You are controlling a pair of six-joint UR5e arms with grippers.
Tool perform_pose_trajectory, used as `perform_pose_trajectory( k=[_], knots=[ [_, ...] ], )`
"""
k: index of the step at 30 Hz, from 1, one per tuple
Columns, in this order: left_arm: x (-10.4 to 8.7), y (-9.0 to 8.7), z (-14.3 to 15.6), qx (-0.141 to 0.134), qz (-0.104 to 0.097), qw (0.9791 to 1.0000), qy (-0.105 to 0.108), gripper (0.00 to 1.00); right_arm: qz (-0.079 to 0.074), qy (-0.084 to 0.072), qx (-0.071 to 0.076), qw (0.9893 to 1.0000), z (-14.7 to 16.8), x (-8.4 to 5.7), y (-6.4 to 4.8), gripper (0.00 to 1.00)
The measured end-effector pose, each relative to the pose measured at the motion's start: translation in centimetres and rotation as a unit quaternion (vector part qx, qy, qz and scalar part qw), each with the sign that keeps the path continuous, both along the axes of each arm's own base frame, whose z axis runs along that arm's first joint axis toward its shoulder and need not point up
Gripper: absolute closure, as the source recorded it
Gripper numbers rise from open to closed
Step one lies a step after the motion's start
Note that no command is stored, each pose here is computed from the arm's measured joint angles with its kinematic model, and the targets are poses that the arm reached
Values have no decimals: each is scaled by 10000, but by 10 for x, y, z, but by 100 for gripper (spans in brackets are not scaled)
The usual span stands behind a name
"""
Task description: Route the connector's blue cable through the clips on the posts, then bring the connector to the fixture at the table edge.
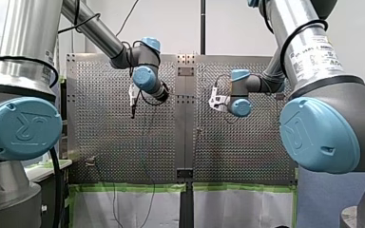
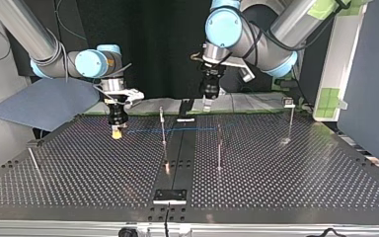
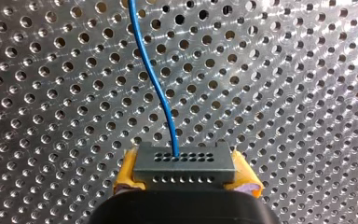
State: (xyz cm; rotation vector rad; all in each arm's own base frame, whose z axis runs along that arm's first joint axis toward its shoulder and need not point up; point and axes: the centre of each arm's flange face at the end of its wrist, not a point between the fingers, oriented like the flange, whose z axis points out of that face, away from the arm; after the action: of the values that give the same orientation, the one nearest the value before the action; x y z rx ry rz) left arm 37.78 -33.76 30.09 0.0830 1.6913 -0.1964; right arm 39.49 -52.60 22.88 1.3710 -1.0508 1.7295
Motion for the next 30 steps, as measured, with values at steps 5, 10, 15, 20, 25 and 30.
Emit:
perform_pose_trajectory(
  k=[5,10,15,20,25,30],
  knots=[
    [6,9,1,-134,294,9995,-16,0,0,6,12,10000,-1,0,0,100],
    [16,22,2,-175,617,9979,-85,0,1,10,20,10000,-2,0,0,100],
    [29,38,3,-195,893,9957,-147,0,1,11,23,10000,-2,0,0,100],
    [41,52,5,-225,1057,9938,-245,0,1,12,26,10000,-3,0,0,100],
    [45,54,5,-156,1021,9943,-280,0,1,14,30,10000,-3,0,0,100],
    [45,51,6,-55,917,9953,-319,0,1,15,32,10000,-4,0,0,100]
  ],
)
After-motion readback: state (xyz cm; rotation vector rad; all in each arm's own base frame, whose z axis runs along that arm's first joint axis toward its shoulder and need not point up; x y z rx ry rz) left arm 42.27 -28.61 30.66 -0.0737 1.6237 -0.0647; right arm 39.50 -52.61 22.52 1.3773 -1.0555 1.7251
